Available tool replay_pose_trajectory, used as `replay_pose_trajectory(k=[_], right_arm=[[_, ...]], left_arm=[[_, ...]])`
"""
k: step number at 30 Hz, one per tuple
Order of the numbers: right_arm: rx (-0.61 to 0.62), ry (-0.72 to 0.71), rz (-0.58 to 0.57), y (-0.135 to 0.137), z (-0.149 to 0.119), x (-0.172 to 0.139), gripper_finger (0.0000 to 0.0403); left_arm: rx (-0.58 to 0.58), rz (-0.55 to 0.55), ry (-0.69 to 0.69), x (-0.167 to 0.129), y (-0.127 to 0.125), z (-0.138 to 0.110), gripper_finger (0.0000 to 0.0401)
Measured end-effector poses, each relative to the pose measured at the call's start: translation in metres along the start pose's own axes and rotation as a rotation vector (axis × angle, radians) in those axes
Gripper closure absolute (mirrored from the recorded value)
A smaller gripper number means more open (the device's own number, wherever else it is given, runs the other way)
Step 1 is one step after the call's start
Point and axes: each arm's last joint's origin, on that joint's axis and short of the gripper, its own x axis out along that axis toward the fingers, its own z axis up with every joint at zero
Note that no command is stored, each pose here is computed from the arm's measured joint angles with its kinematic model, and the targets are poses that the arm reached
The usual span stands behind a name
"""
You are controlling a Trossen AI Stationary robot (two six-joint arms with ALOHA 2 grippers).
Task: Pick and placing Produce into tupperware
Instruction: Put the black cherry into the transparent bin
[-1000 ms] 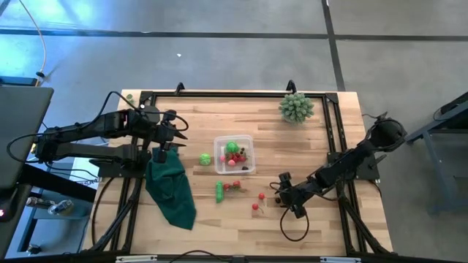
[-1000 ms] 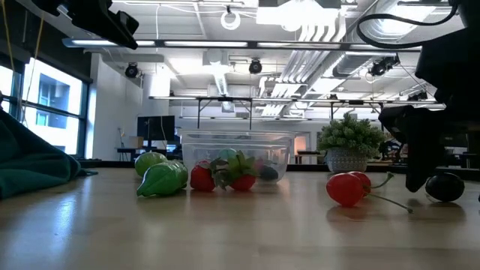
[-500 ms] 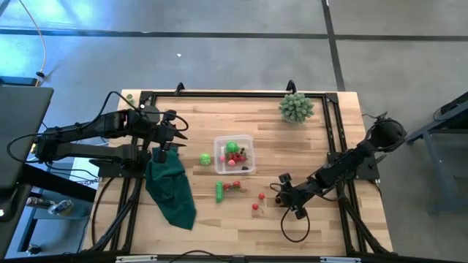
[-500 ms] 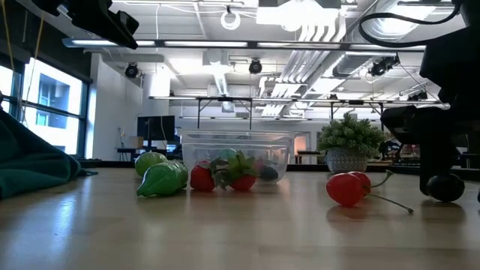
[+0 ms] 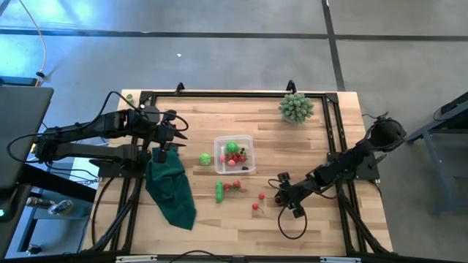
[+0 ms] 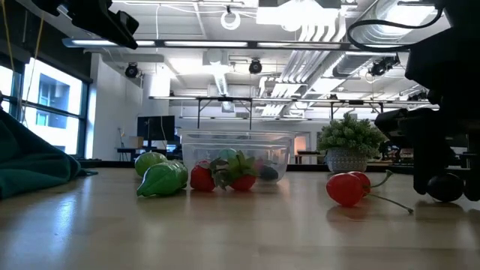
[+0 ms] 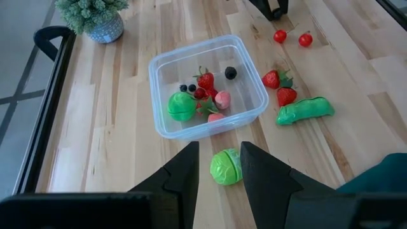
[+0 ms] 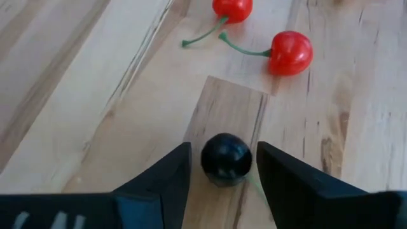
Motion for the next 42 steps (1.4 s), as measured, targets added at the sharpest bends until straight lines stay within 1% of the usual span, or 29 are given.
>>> replay_pose_trajectory(k=[9,17,20,28,33,36,39,42], right_arm=[[0.002,-0.003,-0.005,0.0,0.0,0.0,0.0235],[0.005,-0.003,0.004,0.0,0.0,0.0,0.0275],[0.027,-0.004,0.003,0.0,0.0,0.0,0.0285],[0.031,-0.007,-0.004,0.0,0.001,0.0,0.0296],[0.034,-0.033,-0.05,-0.001,0.003,0.0,0.0296],[0.039,-0.07,-0.079,-0.001,0.011,-0.001,0.0296],[0.044,-0.138,-0.12,0.0,0.031,-0.003,0.0296],[0.071,-0.221,-0.189,-0.003,0.058,-0.008,0.0296]], left_arm=[[0.0,0.0,0.0,0.0,0.0,0.0,0.0295],[0.0,0.0,0.0,0.0,0.0,0.0,0.0295],[0.0,0.0,0.0,0.0,0.0,0.0,0.0295],[0.0,0.0,0.0,0.0,0.0,0.0,0.0295],[0.0,0.0,0.0,0.0,0.0,0.0,0.0295],[0.0,0.0,0.0,0.0,0.0,0.0,0.0295],[0.0,0.0,0.0,0.0,0.0,0.0,0.0295],[0.0,0.0,0.0,0.0,0.0,0.0,0.0295]])
